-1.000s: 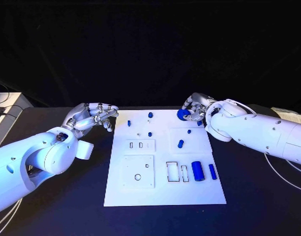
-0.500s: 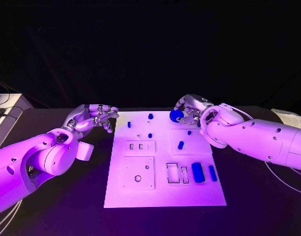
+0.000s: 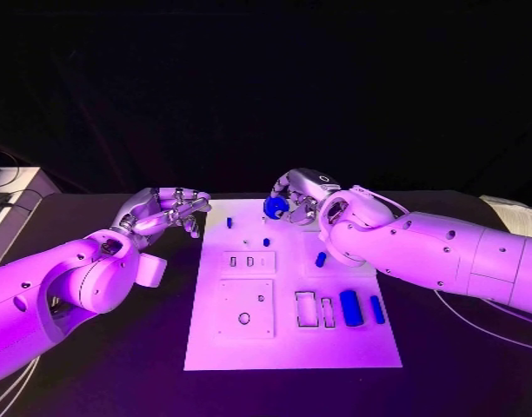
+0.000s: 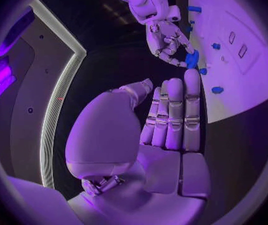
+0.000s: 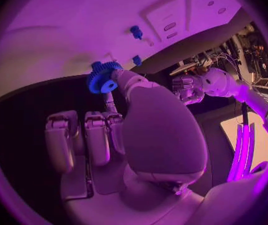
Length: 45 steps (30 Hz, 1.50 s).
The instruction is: Assemble the parts on the task board
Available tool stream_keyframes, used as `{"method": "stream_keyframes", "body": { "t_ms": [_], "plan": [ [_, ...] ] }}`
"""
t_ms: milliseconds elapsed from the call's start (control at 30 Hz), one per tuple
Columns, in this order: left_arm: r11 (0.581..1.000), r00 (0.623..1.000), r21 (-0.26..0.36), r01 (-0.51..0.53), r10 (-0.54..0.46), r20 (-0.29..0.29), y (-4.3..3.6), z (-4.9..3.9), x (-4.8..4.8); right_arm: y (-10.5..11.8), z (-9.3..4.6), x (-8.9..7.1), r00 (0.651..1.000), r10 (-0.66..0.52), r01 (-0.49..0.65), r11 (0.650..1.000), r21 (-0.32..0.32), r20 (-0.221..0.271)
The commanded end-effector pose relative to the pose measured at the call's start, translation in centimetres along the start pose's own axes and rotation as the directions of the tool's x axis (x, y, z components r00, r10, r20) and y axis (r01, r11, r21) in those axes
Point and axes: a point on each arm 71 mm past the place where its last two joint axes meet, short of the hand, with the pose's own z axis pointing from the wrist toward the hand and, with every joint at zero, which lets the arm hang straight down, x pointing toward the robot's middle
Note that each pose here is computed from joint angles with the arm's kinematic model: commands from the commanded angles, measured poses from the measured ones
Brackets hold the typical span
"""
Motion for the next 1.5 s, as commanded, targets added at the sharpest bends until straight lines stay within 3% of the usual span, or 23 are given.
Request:
{"method": "stream_keyframes", "body": {
  "t_ms": [33, 400, 1200, 1500],
  "plan": [
    [1.0, 1.0, 0.006, 0.006, -0.006, -0.023, -0.1, 0.06, 0.34, 0.4, 0.4, 0.5, 0.999, -0.036, 0.036, 0.999, -0.016, 0.01],
    [1.0, 1.0, 0.006, 0.007, -0.007, -0.025, -0.08, 0.11, 0.42, 1.4, 1.2, 1.8, 0.999, -0.048, 0.048, 0.999, -0.022, -0.017],
    [1.0, 1.0, 0.004, 0.007, -0.007, -0.025, -0.04, 0.14, 0.39, 1.7, 1.0, 3.5, 0.995, -0.053, 0.051, 0.998, -0.025, -0.089],
    [1.0, 1.0, 0.003, 0.007, -0.007, -0.024, -0.03, 0.13, 0.34, 1.2, 1.0, 3.7, 0.995, -0.069, 0.069, 0.998, -0.002, -0.077]
  ]
}}
